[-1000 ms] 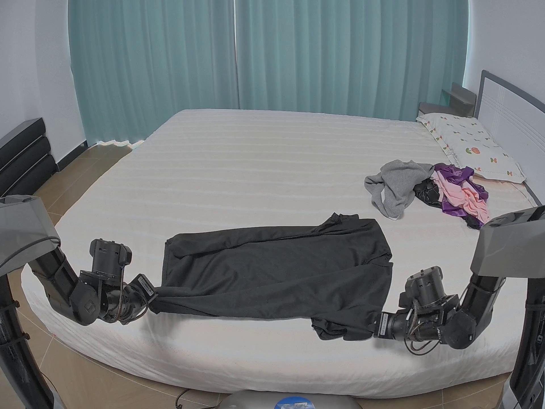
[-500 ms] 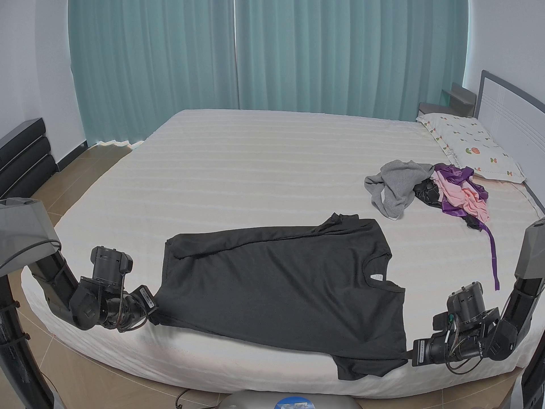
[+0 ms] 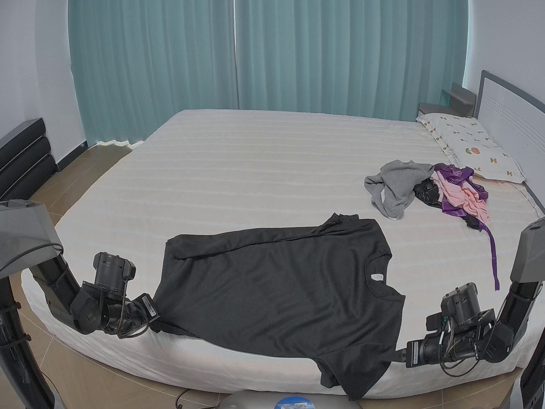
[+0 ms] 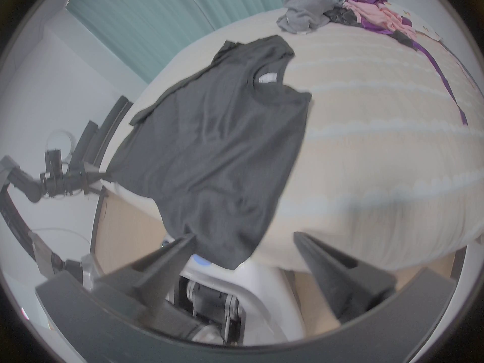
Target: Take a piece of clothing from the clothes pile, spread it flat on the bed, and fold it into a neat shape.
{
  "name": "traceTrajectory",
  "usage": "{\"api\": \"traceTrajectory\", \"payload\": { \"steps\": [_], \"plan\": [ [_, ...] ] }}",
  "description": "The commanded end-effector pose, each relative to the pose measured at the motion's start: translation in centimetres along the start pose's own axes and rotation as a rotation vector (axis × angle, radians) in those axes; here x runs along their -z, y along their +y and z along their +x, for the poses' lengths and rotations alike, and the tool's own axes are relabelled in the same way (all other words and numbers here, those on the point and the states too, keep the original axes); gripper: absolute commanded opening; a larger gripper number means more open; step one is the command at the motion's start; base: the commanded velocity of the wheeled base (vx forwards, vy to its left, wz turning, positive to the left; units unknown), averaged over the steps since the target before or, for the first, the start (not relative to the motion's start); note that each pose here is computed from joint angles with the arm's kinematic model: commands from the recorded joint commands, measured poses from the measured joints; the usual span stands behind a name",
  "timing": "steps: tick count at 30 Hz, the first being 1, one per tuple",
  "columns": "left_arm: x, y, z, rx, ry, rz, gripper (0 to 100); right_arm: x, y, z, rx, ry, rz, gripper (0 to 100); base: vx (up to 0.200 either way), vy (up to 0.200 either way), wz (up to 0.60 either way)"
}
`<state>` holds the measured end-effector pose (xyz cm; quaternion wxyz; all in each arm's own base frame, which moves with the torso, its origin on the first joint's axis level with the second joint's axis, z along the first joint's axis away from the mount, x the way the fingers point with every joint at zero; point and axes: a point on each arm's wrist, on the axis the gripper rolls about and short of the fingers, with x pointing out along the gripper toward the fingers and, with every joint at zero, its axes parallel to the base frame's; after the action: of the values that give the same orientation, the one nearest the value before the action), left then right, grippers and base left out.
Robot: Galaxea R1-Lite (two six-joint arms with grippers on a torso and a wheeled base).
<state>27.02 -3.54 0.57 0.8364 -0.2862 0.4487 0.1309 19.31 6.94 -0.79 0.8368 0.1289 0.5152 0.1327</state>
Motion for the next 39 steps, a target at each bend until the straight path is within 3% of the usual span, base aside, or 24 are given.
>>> {"api": "traceTrajectory", "payload": {
  "steps": [1, 8, 16, 17, 25, 32, 39],
  "plan": [
    [0.4, -0.1, -0.1, 0.001, 0.01, 0.01, 0, -2.9, -0.8, 0.4, 0.002, -0.103, 0.047, 100, 0.0, 0.0, 0.0],
    [0.4, -0.1, -0.1, 0.0, 0.011, 0.01, 0, -5.5, -1.8, 2.8, 0.015, -0.143, 0.084, 100, 0.0, 0.0, 0.0],
    [0.6, 0.1, -0.1, -0.017, 0.03, 0.025, 0, -5.9, -1.6, 5.1, 0.022, -0.121, 0.079, 100, 0.0, 0.0, 0.0],
    [0.6, 0.1, -0.1, -0.018, 0.031, 0.029, 0, -5.8, -1.7, 5.4, 0.028, -0.112, 0.08, 0, 0.0, 0.0, 0.0],
    [0.8, 0.3, -0.1, -0.025, 0.037, 0.039, 0, -5.3, -2.0, 4.4, 0.093, -0.119, 0.092, 0, 0.0, 0.0, 0.0],
    [1.5, 1.0, -0.2, -0.048, 0.066, 0.096, 0, -3.6, -3.7, 0.5, 0.13, -0.067, 0.153, 0, 0.0, 0.0, 0.0],
    [1.8, 1.3, -0.3, -0.057, 0.077, 0.125, 0, -2.3, -5.0, -0.5, 0.163, -0.016, 0.144, 0, 0.0, 0.0, 0.0]
  ]
}}
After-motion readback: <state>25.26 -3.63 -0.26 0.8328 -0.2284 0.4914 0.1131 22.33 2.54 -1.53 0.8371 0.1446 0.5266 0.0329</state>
